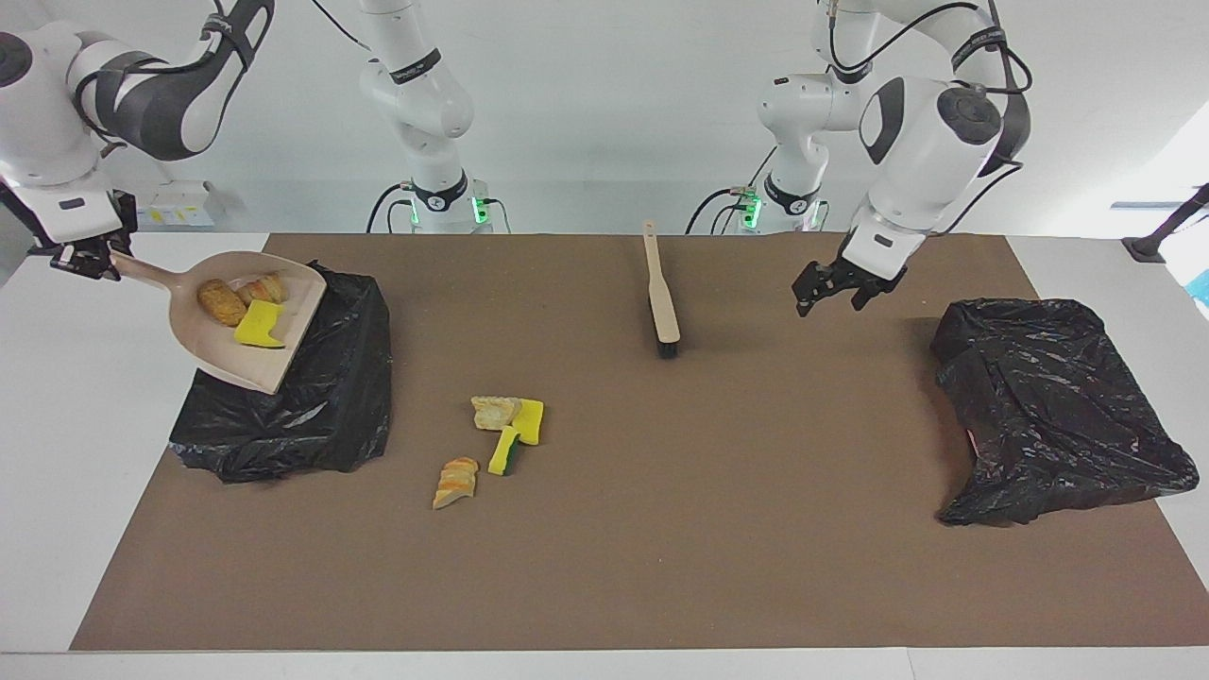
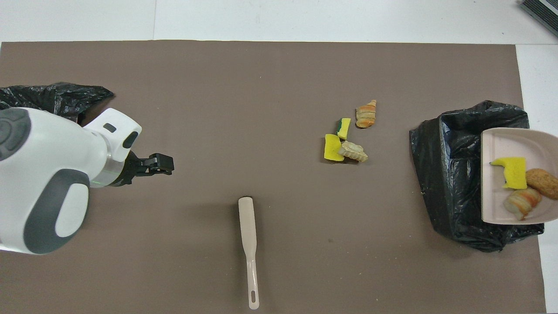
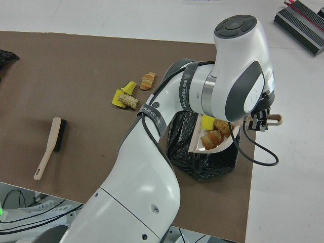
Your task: Sweep and dump trash in bin
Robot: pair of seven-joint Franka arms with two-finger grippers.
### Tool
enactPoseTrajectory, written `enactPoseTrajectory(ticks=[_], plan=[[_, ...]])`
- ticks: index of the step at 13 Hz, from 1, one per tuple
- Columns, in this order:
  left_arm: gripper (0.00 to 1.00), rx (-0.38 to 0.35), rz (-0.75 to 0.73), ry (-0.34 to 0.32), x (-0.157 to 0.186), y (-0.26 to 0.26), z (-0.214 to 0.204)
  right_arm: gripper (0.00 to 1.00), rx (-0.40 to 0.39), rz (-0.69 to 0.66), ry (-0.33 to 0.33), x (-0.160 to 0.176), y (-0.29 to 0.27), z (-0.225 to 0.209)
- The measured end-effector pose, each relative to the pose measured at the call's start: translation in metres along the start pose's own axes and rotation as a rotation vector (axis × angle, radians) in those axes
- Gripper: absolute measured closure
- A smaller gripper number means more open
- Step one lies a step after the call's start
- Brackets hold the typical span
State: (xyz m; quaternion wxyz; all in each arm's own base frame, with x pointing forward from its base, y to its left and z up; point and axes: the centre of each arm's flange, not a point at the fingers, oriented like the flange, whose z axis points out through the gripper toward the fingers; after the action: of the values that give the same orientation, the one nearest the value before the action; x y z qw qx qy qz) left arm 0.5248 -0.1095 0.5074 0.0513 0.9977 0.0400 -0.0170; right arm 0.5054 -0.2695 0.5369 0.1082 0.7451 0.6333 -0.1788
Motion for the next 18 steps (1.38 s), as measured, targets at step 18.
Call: enactPoseTrajectory(ticks=[18], plan=[[0.00,0.041,0.182,-0.065,0.009,-0.030,-0.103,0.67,-0.143,-0.045,-0.601,0.137,-0.016,-0.129]])
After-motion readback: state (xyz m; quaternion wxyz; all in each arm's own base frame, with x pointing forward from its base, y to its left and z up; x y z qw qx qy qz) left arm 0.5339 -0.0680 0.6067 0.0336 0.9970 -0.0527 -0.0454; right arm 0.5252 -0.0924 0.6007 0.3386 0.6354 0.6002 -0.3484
